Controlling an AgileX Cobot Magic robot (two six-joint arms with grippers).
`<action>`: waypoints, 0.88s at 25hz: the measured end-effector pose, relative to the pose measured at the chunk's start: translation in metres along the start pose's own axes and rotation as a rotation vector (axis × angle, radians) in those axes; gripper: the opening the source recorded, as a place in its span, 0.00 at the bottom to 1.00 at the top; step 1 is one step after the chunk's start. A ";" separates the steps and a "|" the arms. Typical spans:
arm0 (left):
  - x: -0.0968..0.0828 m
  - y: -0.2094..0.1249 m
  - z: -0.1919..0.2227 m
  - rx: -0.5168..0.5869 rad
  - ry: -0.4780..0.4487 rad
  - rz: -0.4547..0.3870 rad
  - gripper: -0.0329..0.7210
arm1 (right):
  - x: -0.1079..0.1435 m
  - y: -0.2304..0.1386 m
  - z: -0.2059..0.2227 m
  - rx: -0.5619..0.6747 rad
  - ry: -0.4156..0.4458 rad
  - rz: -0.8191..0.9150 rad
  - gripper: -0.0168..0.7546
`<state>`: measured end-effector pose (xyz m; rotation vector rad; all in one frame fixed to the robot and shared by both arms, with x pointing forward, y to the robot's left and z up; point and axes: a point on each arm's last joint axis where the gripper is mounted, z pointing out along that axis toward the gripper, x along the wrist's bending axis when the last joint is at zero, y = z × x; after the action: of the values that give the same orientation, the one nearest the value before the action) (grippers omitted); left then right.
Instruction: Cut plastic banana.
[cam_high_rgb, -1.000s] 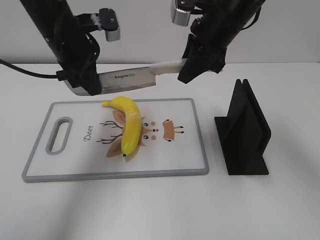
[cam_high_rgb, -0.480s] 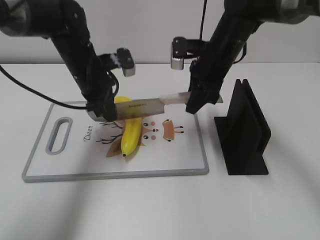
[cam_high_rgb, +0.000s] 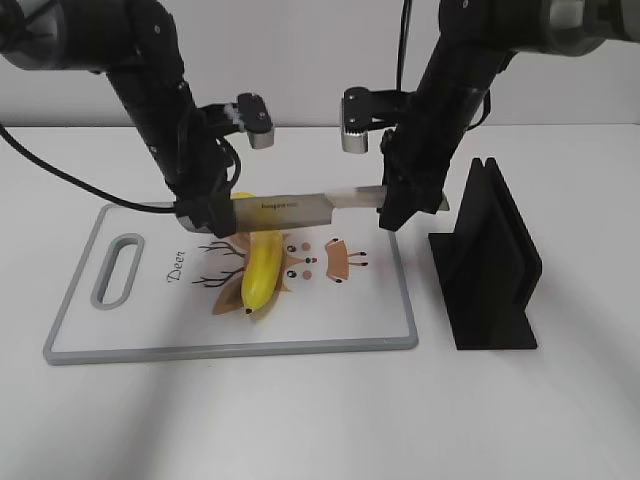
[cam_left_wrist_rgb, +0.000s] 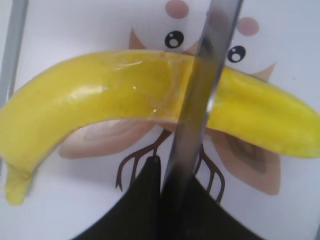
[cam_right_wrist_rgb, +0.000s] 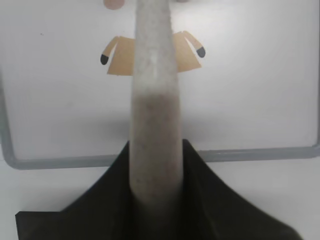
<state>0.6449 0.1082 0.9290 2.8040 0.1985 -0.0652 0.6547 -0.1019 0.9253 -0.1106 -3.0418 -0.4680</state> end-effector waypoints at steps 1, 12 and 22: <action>-0.001 0.001 -0.005 -0.001 0.011 0.006 0.06 | 0.001 0.001 -0.007 -0.001 -0.014 -0.004 0.25; -0.031 0.024 -0.112 -0.104 0.205 0.086 0.06 | 0.027 0.024 -0.104 -0.090 -0.205 -0.073 0.25; -0.030 0.028 -0.112 -0.151 0.206 0.044 0.46 | 0.028 0.024 -0.104 -0.084 -0.197 -0.072 0.24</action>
<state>0.6214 0.1149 1.0463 2.6598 0.1816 0.2397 0.6341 -0.1092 1.0337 -0.0534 -3.2272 -0.6258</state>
